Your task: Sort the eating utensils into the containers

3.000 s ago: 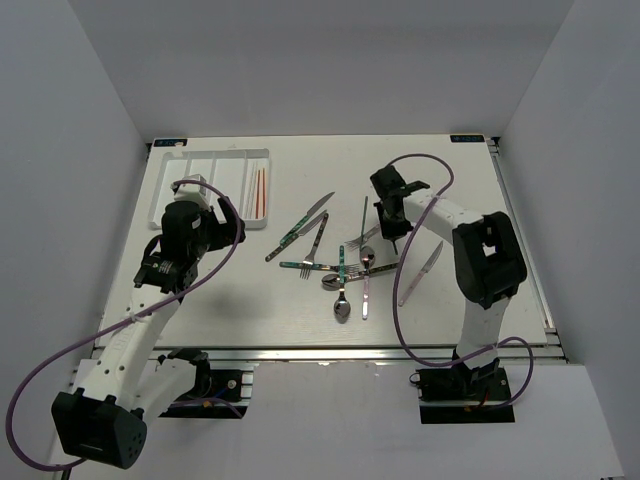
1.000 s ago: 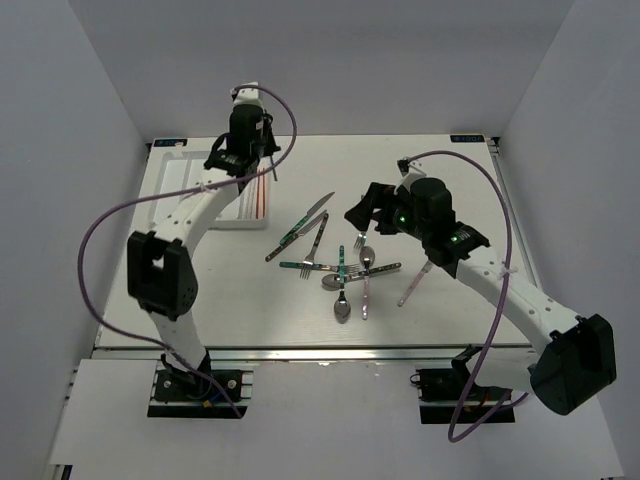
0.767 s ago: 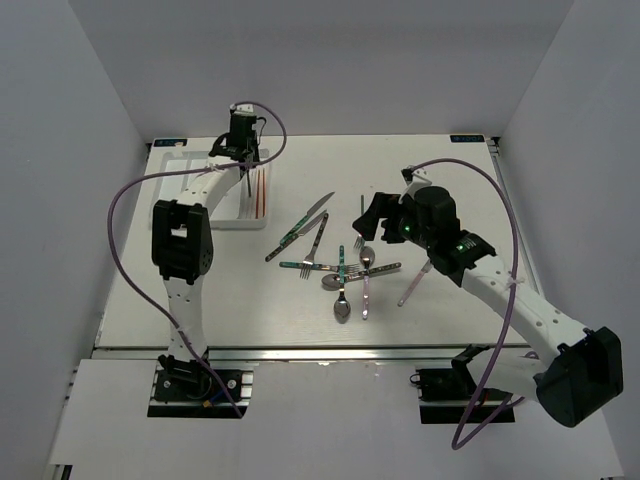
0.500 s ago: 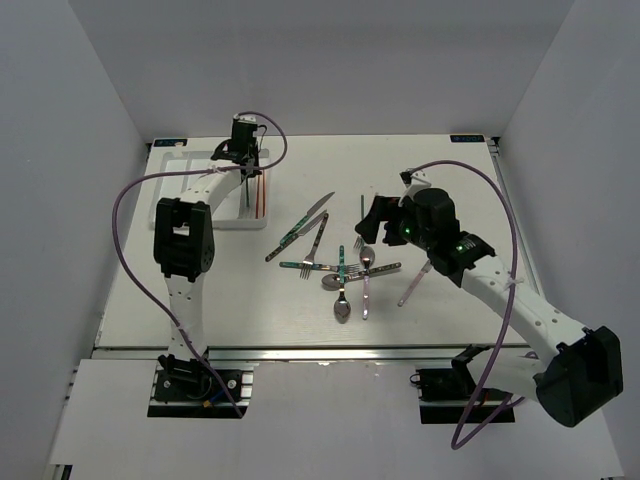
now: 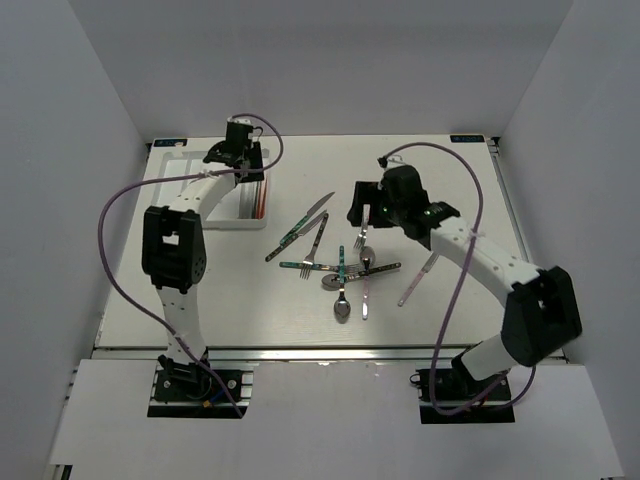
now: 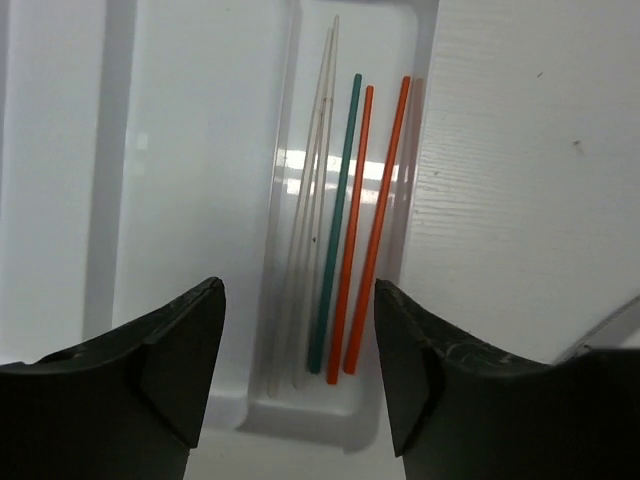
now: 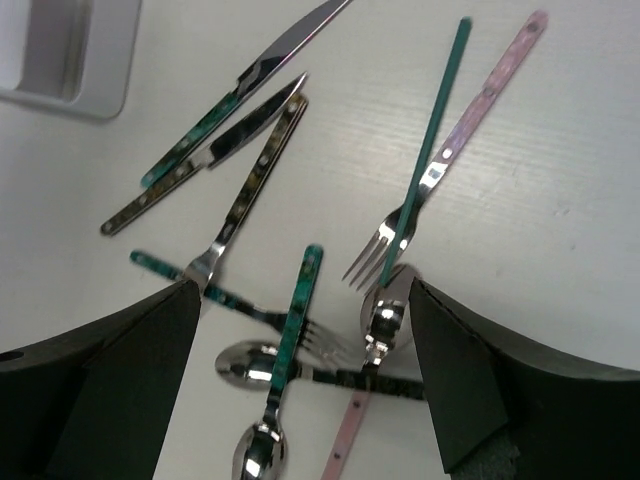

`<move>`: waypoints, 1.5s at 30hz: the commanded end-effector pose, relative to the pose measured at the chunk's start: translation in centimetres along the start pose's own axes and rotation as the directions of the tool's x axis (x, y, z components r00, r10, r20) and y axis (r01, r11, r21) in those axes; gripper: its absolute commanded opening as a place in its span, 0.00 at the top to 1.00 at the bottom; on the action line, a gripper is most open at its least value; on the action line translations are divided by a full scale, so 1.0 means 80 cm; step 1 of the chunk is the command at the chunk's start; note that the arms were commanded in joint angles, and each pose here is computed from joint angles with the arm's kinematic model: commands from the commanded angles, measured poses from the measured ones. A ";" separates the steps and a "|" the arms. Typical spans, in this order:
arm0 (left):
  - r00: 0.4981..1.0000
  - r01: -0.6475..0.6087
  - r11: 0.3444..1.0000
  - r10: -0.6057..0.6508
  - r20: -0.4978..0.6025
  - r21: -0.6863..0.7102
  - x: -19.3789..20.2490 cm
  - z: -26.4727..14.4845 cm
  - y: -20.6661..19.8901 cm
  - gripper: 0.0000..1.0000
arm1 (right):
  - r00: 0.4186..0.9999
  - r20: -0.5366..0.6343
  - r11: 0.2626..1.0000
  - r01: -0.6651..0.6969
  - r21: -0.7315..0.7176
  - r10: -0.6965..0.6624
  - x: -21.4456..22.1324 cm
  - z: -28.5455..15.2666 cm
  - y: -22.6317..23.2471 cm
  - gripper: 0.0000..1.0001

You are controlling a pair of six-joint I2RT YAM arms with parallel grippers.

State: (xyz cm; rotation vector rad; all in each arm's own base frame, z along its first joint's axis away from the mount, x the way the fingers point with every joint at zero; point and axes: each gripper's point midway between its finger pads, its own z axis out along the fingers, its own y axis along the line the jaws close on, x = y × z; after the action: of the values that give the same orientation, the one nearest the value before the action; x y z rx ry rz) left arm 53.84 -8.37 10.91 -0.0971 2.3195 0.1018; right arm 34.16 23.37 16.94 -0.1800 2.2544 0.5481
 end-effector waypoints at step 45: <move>0.961 0.135 0.961 -0.186 0.204 0.241 0.084 -0.282 0.047 0.02 | 0.949 -0.314 0.907 0.164 0.388 -0.038 0.038 0.205 -0.118 0.80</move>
State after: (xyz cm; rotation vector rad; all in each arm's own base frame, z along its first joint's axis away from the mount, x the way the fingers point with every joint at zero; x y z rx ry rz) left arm 32.55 -6.77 21.26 -0.1632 2.0801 -0.1925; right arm 45.66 21.94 2.29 -0.1787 2.5706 -0.0360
